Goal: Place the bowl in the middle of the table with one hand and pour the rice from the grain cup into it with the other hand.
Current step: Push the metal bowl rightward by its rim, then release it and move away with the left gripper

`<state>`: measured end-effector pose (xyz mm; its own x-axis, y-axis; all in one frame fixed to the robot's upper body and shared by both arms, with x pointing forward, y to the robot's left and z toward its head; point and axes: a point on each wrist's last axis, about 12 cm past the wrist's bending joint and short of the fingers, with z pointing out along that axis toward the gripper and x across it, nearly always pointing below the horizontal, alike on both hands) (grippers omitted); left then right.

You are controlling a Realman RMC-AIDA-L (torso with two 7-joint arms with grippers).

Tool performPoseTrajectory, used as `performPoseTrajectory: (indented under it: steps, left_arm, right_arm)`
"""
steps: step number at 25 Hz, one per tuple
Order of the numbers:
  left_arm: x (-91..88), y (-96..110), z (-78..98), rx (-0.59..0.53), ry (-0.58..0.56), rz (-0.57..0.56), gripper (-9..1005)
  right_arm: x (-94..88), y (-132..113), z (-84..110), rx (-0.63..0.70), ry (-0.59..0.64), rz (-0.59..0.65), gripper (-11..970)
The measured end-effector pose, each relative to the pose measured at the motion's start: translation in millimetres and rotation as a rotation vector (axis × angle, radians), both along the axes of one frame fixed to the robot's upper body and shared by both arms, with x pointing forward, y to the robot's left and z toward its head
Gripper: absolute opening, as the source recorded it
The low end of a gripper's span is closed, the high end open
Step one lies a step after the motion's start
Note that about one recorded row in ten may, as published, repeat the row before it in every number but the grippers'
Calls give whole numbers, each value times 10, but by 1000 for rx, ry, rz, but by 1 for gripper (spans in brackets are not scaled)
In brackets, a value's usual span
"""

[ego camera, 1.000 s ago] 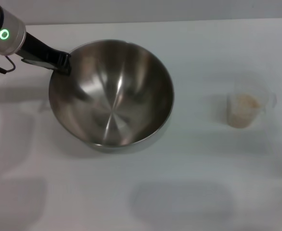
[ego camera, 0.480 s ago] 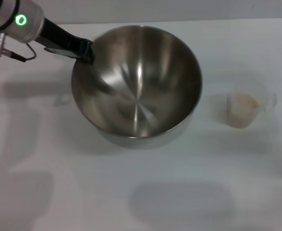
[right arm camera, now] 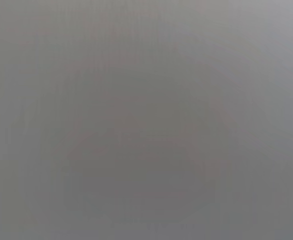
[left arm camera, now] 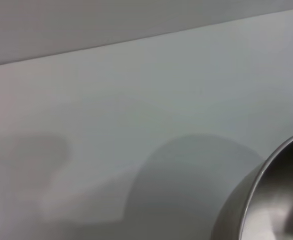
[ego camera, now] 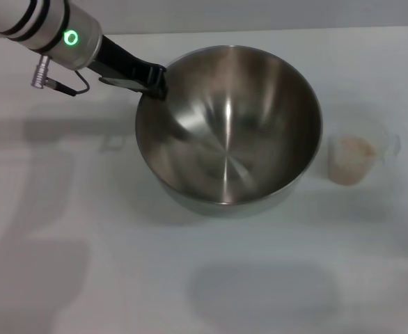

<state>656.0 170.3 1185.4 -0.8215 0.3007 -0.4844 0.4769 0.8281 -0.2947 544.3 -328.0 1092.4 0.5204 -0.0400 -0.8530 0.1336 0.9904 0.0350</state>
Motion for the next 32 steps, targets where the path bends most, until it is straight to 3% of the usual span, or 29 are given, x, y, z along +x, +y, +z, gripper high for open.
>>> performPoseTrajectory:
  steps: [32]
  left_arm:
    - [21, -133, -168, 53, -28, -14, 69]
  right_arm:
    - [-38, -5, -12, -1, -6, -2, 631]
